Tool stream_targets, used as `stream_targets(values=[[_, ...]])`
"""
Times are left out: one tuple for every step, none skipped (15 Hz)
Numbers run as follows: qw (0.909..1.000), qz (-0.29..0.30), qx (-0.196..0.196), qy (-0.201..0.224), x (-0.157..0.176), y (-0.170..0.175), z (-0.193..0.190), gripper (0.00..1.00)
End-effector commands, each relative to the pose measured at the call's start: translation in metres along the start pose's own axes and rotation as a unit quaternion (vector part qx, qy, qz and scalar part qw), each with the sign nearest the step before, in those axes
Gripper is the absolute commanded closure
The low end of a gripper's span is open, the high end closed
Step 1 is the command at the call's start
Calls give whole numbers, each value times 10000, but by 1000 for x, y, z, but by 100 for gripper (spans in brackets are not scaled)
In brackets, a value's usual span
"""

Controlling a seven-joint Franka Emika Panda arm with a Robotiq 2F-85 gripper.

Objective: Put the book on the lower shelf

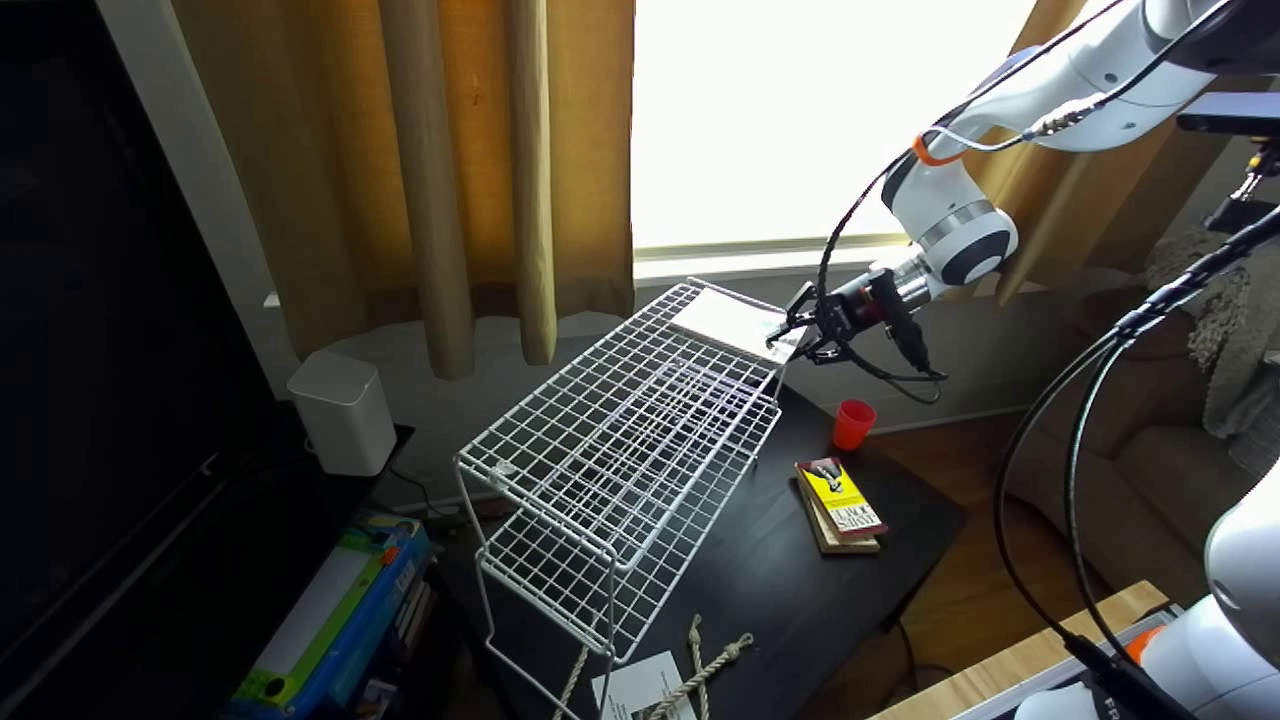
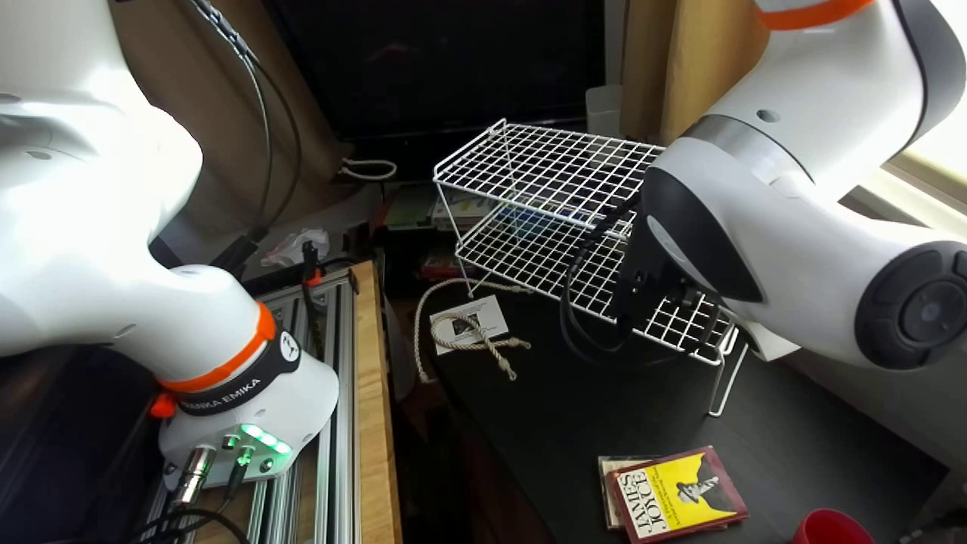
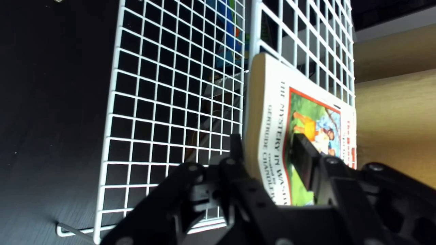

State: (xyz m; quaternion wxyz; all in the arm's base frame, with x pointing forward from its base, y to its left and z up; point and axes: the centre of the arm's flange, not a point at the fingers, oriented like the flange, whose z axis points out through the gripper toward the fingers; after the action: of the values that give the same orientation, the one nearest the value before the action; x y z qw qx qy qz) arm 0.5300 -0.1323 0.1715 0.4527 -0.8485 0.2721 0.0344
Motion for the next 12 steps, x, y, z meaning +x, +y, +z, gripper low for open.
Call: stream_targets(values=[[9996, 286, -7, 66, -3, 8, -5, 35], [9995, 296, -3, 61, -4, 7, -6, 35], [9995, 317, -4, 70, -4, 7, -7, 44], [9993, 373, -12, 80, -4, 7, -8, 40], [9991, 413, -25, 88, -4, 8, -9, 41], [9989, 450, -35, 96, -4, 10, -10, 51], [9987, 491, -50, 105, -4, 11, -12, 60], [9986, 523, -52, 109, -4, 12, -13, 75], [9984, 542, -53, 121, -5, 11, -14, 82], [9982, 580, -61, 130, -5, 10, -14, 89], [9981, 596, -75, 124, -6, 11, -14, 90], [9980, 614, -94, 127, -7, 12, -15, 90]])
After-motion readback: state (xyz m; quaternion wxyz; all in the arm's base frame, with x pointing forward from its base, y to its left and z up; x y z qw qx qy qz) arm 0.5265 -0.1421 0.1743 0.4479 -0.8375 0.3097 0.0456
